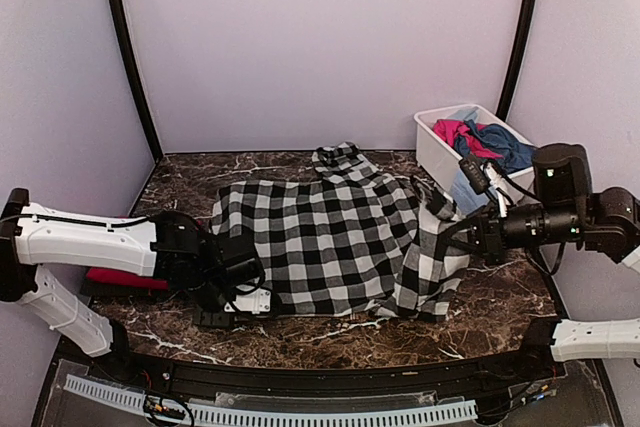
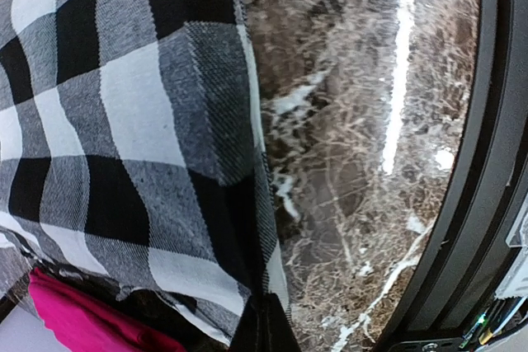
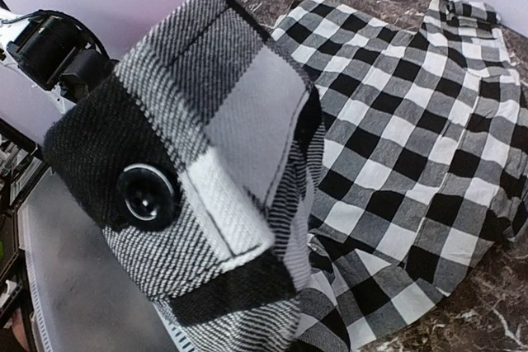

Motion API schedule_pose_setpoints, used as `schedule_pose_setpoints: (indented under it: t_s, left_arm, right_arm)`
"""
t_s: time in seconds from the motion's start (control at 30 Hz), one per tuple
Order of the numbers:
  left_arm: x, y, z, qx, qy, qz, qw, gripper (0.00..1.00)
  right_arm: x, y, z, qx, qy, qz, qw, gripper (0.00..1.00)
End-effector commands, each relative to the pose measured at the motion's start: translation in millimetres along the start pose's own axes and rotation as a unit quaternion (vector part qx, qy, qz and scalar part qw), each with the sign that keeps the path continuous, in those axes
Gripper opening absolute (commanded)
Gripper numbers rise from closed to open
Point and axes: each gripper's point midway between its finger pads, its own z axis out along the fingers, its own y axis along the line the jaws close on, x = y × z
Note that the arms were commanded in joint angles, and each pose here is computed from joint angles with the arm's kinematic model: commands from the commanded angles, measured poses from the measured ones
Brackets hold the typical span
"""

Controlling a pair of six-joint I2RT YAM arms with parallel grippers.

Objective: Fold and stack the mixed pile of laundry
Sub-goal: Flatten out the crumpled shirt at the center of the board.

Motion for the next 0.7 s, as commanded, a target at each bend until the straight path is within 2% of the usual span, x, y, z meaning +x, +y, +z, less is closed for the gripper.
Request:
schedule_pose_setpoints:
  t_s: [0.0, 0.07, 0.17, 0.27, 0.37, 0.47, 0.53, 0.6, 0.63, 0.67]
  left_arm:
    - [1, -29, 12, 0.015, 0.032, 0.041, 0.999, 0.0]
    - [-6, -40, 15, 0.02, 0.033, 0.066, 0.997, 0.02]
    - [-14, -53, 16, 0.036, 0.027, 0.085, 0.995, 0.15]
    - [-17, -62, 13, 0.047, 0.02, 0.09, 0.995, 0.23]
    - [-25, -68, 0, 0.063, 0.0, 0.08, 0.995, 0.27]
    - [-42, -58, -24, 0.043, -0.054, 0.045, 0.997, 0.28]
    - [-54, -29, -45, -0.01, -0.099, 0.0, 0.995, 0.33]
    - [-59, 17, -65, -0.046, -0.134, -0.097, 0.985, 0.41]
    - [-54, 56, -79, -0.053, -0.146, -0.195, 0.968, 0.42]
    - [-53, 70, -85, -0.041, -0.155, -0.237, 0.958, 0.43]
  right_arm:
    - [20, 14, 5, -0.052, 0.034, 0.051, 0.997, 0.0]
    - [26, 19, 5, -0.069, 0.045, 0.069, 0.994, 0.0]
    - [40, 25, 4, -0.09, 0.064, 0.087, 0.99, 0.0]
    - [54, 28, 0, -0.098, 0.083, 0.097, 0.987, 0.0]
    - [54, 34, -9, -0.113, 0.08, 0.095, 0.986, 0.0]
    - [43, 34, -14, -0.106, 0.062, 0.085, 0.989, 0.0]
    - [39, 26, -8, -0.078, 0.065, 0.084, 0.991, 0.0]
    - [42, 15, 5, -0.051, 0.083, 0.096, 0.991, 0.0]
    - [44, 8, 12, -0.03, 0.094, 0.106, 0.989, 0.01]
    - [47, 0, 19, -0.009, 0.105, 0.115, 0.988, 0.02]
